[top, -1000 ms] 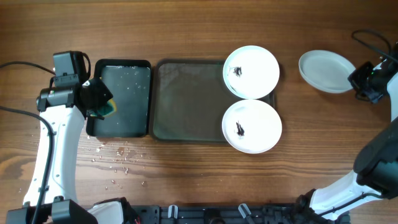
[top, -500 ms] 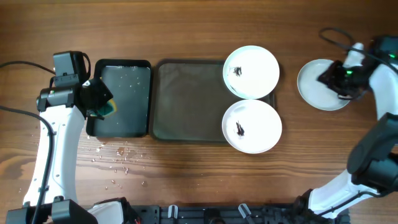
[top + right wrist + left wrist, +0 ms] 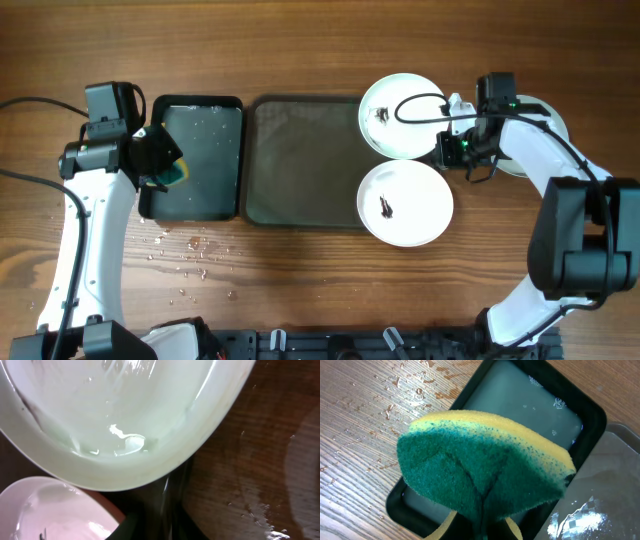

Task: Clean dirty plates on tray and stack at the side
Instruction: 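Move the right gripper back toward the upper stained plate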

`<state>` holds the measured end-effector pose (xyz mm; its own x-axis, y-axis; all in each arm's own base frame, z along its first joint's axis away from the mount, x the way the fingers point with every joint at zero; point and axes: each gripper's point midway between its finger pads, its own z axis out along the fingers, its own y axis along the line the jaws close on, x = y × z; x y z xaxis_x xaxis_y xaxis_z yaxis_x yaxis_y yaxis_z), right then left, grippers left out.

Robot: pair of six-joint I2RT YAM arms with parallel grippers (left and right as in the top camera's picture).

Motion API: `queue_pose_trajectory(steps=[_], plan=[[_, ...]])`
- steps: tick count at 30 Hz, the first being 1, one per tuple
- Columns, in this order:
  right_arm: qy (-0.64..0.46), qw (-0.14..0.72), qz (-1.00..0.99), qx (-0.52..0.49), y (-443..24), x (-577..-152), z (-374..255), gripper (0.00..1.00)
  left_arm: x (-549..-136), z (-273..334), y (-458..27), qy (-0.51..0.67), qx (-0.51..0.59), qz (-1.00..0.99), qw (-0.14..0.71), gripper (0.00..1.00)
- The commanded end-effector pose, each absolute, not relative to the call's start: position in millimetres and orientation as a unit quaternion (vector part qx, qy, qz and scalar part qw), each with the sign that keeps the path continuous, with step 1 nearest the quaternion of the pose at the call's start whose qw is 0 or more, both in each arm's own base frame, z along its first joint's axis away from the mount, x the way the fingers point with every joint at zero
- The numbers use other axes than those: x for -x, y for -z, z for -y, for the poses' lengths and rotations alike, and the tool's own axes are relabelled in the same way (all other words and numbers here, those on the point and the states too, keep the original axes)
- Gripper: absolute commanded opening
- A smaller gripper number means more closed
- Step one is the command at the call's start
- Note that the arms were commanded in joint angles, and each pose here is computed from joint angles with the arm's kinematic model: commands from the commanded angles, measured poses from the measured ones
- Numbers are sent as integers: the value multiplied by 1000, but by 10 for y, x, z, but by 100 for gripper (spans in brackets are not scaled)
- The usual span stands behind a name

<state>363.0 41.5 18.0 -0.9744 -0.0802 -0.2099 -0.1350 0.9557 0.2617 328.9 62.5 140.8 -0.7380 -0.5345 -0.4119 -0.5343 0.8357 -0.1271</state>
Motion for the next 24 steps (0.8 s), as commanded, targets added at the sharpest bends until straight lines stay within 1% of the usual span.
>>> queue_pose_trajectory(steps=[1,6,10,13,15,20,24], plan=[[-115,110,-985,66,-132,-3640,-347,20,-3304,-620,-1409,4,280,-934,223,4],[-113,126,-983,67,-147,-3715,-341,20,-3305,-620,-1410,5,281,-933,223,4],[-88,131,-986,55,-131,-3748,-255,20,-3304,-620,-1409,4,280,-934,223,4],[-88,133,-986,48,-85,-3735,-254,17,-3304,-620,-1409,4,280,-934,223,4],[-108,132,-984,51,-64,-3706,-326,14,-3304,-620,-1409,4,280,-934,223,4],[-108,141,-982,58,39,-3674,-331,6,-3314,-621,-1414,5,280,-933,225,4],[-106,147,-980,83,34,-3691,-334,5,-3314,-621,-1414,5,281,-933,225,4]])
